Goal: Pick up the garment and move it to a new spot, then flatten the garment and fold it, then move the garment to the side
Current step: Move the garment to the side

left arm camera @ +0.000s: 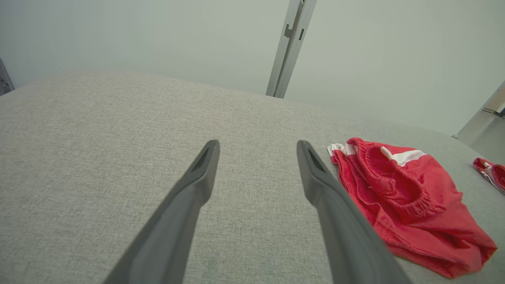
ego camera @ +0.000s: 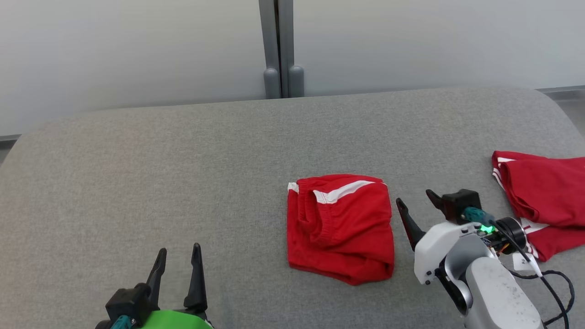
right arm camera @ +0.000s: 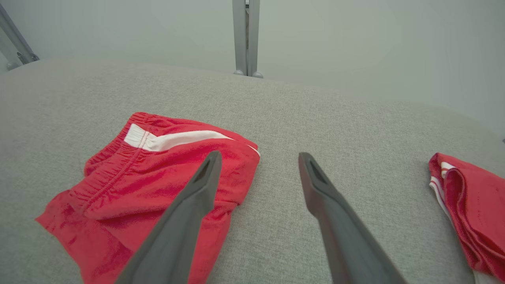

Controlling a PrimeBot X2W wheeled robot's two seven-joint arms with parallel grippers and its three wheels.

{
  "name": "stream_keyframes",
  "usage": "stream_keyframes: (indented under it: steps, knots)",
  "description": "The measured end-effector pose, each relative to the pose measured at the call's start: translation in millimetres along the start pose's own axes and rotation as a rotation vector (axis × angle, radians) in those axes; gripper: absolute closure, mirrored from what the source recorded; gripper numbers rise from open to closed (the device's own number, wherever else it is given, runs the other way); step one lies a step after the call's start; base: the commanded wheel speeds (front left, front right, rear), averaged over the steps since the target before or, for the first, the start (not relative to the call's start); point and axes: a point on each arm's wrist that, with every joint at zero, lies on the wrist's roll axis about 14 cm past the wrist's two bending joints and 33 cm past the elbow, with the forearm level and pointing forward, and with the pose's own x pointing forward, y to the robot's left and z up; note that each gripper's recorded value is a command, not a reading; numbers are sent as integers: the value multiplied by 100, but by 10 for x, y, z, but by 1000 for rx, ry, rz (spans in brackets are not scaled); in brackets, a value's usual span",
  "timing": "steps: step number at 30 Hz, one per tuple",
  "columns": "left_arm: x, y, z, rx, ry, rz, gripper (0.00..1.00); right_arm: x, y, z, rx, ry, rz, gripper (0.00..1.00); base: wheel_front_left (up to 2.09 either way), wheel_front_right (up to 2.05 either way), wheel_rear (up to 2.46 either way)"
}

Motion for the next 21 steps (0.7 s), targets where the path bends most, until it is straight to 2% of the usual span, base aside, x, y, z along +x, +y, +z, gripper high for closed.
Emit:
stream_keyframes:
  steps: [4,11,20,21]
  knots:
    - [-5,66,31,0,-10,22,0,136,86,-193,-27,156,31,0,0,0,0]
    - [-59,257,51,-1,-16,86,0,261,233,-554,-3,360,75,0,0,0,0]
    - [-106,440,53,2,-14,147,0,344,448,-909,84,506,130,0,0,0,0]
    - [-102,452,52,2,-13,151,0,360,478,-924,96,512,138,39,0,0,0]
